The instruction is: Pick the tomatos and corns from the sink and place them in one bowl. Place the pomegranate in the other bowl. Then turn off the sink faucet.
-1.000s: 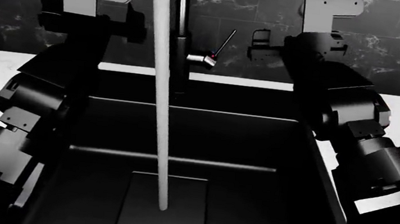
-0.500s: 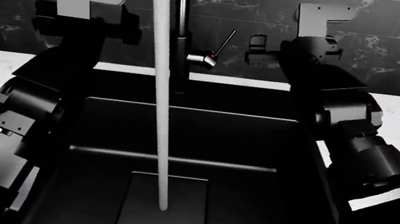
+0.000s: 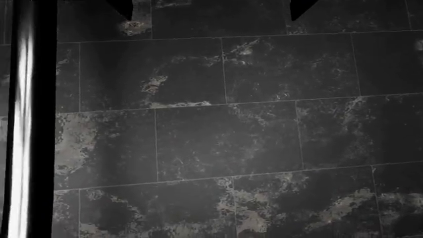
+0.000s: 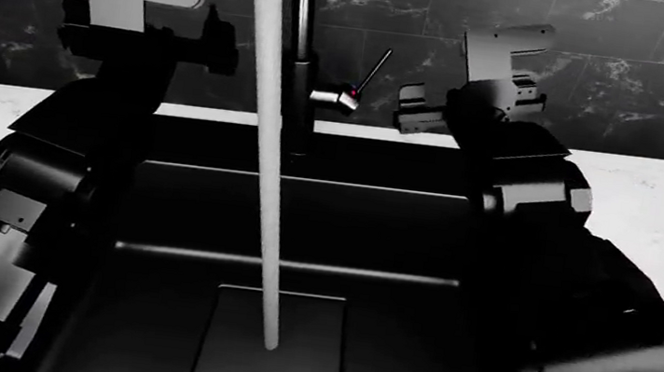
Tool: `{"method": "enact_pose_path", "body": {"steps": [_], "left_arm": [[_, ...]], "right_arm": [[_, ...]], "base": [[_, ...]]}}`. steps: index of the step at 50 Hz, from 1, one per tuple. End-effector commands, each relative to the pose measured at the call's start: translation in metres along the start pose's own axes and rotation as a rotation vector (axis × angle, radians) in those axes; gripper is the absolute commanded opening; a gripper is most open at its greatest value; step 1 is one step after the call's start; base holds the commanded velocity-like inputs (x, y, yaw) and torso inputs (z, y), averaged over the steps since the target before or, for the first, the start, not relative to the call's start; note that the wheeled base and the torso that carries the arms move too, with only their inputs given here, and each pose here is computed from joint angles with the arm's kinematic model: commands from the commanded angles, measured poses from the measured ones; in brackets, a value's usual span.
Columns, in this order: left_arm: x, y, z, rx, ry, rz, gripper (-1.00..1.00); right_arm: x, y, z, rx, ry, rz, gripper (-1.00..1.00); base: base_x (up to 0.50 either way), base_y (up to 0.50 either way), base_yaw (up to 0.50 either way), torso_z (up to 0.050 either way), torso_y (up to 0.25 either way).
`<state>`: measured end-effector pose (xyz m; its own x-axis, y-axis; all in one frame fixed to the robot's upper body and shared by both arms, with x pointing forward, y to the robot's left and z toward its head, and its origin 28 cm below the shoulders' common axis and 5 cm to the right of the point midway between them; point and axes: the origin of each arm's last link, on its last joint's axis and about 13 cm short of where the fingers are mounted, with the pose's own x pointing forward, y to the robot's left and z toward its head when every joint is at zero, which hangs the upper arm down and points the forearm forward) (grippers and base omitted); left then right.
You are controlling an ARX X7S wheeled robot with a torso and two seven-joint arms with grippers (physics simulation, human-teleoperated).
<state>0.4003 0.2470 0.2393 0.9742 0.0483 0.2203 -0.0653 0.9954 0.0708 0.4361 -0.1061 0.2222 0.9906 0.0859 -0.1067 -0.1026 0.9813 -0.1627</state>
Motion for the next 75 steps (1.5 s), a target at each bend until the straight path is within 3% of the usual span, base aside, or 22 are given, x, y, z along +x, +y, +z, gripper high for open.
{"method": "enact_pose_path", "body": {"steps": [1, 25, 32, 75], "left_arm": [[-0.002, 0.001, -0.001, -0.003, -0.012, -0.033, 1.00], [-0.002, 0.002, -0.009, 0.034, 0.002, -0.068, 1.00], [-0.003, 0.003, -0.008, 0.044, 0.001, -0.068, 1.00], [0.000, 0.008, -0.015, 0.012, 0.004, -0.072, 1.00]], "right_arm": [[0.002, 0.007, 0.000, -0.046, -0.024, 0.029, 1.00], [0.002, 0.010, 0.001, -0.059, -0.017, 0.028, 1.00], [0.002, 0.010, 0.002, -0.056, -0.022, 0.025, 1.00], [0.002, 0.010, 0.013, -0.060, -0.036, 0.028, 1.00]], "base": [[0.00, 0.00, 0.00, 0.000, 0.000], [0.00, 0.00, 0.00, 0.000, 0.000], [0.00, 0.00, 0.00, 0.000, -0.250], [0.00, 0.00, 0.00, 0.000, -0.038]]}}
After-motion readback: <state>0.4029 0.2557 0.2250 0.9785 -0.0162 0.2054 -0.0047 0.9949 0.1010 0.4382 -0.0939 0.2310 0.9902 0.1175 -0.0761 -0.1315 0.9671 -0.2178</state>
